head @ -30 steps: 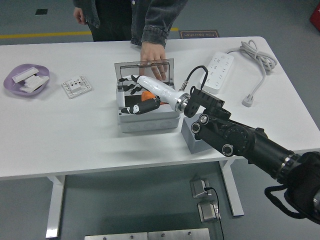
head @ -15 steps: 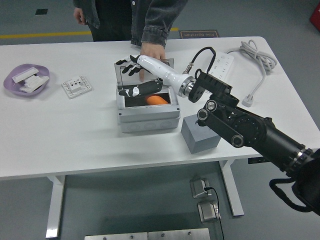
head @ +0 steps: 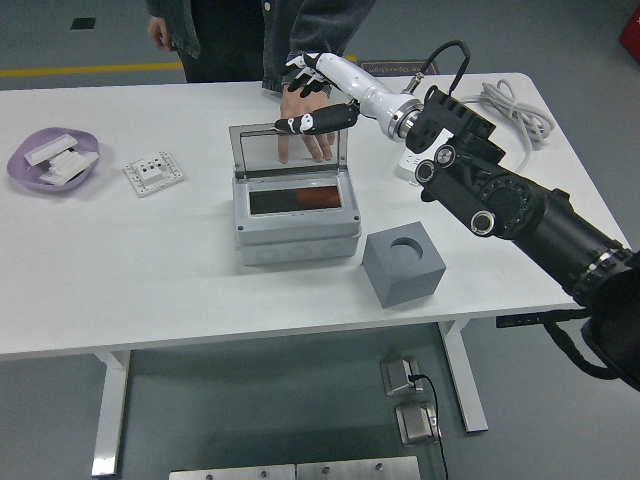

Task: Pick up the cylinder from the cube,place it in the box,flap close box

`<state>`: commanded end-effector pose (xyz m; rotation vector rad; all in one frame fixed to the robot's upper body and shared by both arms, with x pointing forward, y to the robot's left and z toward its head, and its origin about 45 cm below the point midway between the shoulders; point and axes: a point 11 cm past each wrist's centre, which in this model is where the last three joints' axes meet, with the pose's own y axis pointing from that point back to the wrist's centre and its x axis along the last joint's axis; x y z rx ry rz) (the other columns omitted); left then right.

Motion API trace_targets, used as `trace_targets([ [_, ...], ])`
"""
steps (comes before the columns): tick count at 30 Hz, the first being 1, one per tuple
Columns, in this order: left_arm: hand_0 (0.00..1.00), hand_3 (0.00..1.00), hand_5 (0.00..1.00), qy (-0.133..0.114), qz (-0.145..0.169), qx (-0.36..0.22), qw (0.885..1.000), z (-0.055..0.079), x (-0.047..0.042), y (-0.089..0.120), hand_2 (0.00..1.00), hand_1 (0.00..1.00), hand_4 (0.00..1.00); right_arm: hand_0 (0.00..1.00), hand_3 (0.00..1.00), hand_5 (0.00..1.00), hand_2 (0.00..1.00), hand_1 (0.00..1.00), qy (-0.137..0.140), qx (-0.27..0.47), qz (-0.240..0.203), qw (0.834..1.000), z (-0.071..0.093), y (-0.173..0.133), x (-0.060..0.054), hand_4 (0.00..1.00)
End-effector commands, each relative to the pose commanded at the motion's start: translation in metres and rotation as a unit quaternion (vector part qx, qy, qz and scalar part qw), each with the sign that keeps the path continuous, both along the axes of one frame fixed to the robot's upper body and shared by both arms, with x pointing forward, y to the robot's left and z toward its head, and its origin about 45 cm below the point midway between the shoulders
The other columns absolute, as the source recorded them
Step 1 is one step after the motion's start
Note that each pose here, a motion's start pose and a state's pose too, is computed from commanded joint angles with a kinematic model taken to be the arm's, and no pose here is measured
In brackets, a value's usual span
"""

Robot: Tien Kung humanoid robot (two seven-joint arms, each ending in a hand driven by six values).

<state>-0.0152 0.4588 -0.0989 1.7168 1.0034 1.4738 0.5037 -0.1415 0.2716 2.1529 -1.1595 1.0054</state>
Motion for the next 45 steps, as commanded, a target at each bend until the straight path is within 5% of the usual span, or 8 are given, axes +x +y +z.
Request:
trace_targets([
  [9,0.630,0.623,0.252,-0.007,-0.004,-0.004,1.000,0.000,0.0062,0.000,0.607,0.639,0.662,0.745,0.783,0.389,0.673,0.641,0.044,-0.016,-0.039,0.998,-0.041,-0.026,0.001,0.912],
  [22,0.630,0.623,0.252,-0.006,-0.004,-0.005,1.000,-0.001,0.0026,-0.002,0.606,0.639,0.663,0.747,0.781,0.395,0.667,0.637,0.035,-0.012,-0.025,0.999,-0.037,-0.018,-0.003,0.913],
  [45,0.630,0.623,0.253,0.002,0.000,-0.018,1.000,-0.007,-0.0106,-0.017,0.607,0.640,0.663,0.732,0.776,0.408,0.667,0.630,0.028,-0.043,0.062,0.997,-0.056,0.008,-0.054,0.903],
])
